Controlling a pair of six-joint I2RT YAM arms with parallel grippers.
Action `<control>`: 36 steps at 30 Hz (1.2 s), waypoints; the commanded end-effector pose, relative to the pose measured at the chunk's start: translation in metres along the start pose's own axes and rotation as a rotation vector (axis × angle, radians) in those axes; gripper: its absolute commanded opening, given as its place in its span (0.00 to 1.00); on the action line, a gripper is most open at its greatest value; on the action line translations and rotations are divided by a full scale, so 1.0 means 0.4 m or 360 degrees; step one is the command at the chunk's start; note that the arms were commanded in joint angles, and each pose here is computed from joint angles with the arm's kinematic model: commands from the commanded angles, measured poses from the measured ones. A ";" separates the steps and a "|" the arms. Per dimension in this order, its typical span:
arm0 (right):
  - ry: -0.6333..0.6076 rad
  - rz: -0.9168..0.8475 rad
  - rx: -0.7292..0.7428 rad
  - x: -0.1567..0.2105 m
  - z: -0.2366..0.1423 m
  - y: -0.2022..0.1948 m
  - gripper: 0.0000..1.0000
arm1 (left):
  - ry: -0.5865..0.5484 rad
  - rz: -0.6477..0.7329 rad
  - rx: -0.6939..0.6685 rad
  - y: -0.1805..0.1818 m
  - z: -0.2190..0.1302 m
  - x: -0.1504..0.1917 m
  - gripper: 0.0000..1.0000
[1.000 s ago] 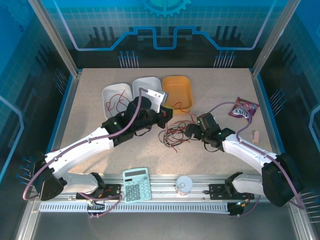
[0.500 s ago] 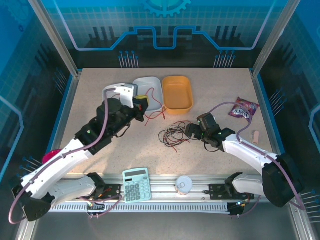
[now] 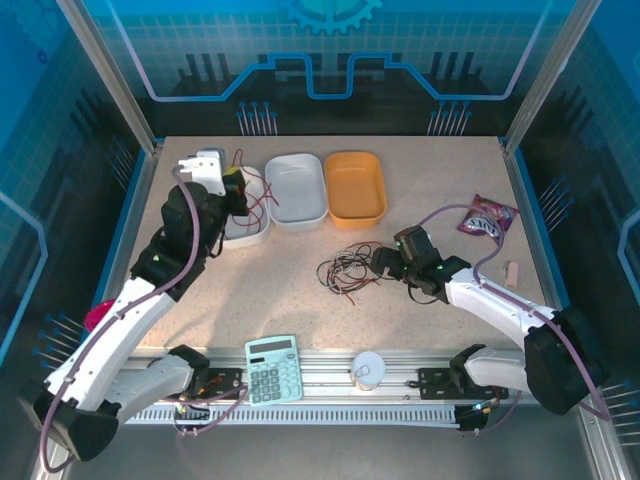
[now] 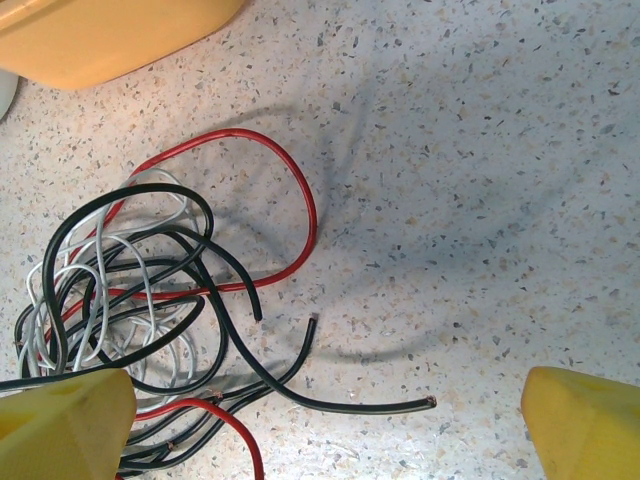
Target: Untangle the cables
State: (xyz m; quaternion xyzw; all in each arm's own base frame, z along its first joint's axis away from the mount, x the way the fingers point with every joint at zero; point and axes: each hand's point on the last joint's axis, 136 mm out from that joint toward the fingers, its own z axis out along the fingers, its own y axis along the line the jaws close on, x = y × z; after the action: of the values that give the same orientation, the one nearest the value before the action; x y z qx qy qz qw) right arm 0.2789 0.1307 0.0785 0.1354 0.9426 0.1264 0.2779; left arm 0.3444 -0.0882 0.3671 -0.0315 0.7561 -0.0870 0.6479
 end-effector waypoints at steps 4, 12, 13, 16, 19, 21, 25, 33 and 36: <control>-0.0032 0.0009 -0.0025 -0.026 -0.019 0.025 1.00 | -0.0029 0.0052 -0.0112 0.066 0.089 -0.043 0.00; -0.0043 -0.0017 -0.0020 -0.041 -0.035 0.035 1.00 | 0.0022 0.0188 -0.0244 0.149 0.200 -0.037 0.00; -0.0044 -0.0016 -0.0018 -0.042 -0.035 0.035 1.00 | 0.0023 0.0204 -0.0262 0.161 0.210 -0.037 0.00; -0.0046 -0.0017 -0.0017 -0.045 -0.034 0.036 1.00 | 0.0040 0.0223 -0.0298 0.192 0.241 -0.025 0.00; -0.0039 -0.0018 -0.0018 -0.046 -0.032 0.040 1.00 | 0.0086 0.0223 -0.0326 0.221 0.274 0.000 0.00; -0.0031 -0.0017 -0.0015 -0.046 -0.028 0.041 1.00 | 0.0114 0.0221 -0.0323 0.232 0.292 0.014 0.00; -0.0017 -0.0027 -0.0019 -0.046 -0.024 0.049 1.00 | 0.0160 0.0222 -0.0354 0.263 0.328 0.043 0.00; -0.0007 -0.0025 -0.0013 -0.039 -0.018 0.048 1.00 | 0.0287 0.0197 -0.0452 0.312 0.366 0.131 0.00; 0.0001 -0.0024 -0.0014 -0.035 -0.019 0.045 1.00 | 0.0329 0.0210 -0.0542 0.339 0.372 0.161 0.00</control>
State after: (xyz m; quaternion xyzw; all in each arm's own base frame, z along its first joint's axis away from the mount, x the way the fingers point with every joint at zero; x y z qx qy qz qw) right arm 0.2900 0.1390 0.0951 0.1309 0.9419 0.1295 0.2811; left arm 0.4845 0.0095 0.2538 -0.0617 0.8329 0.0603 0.5466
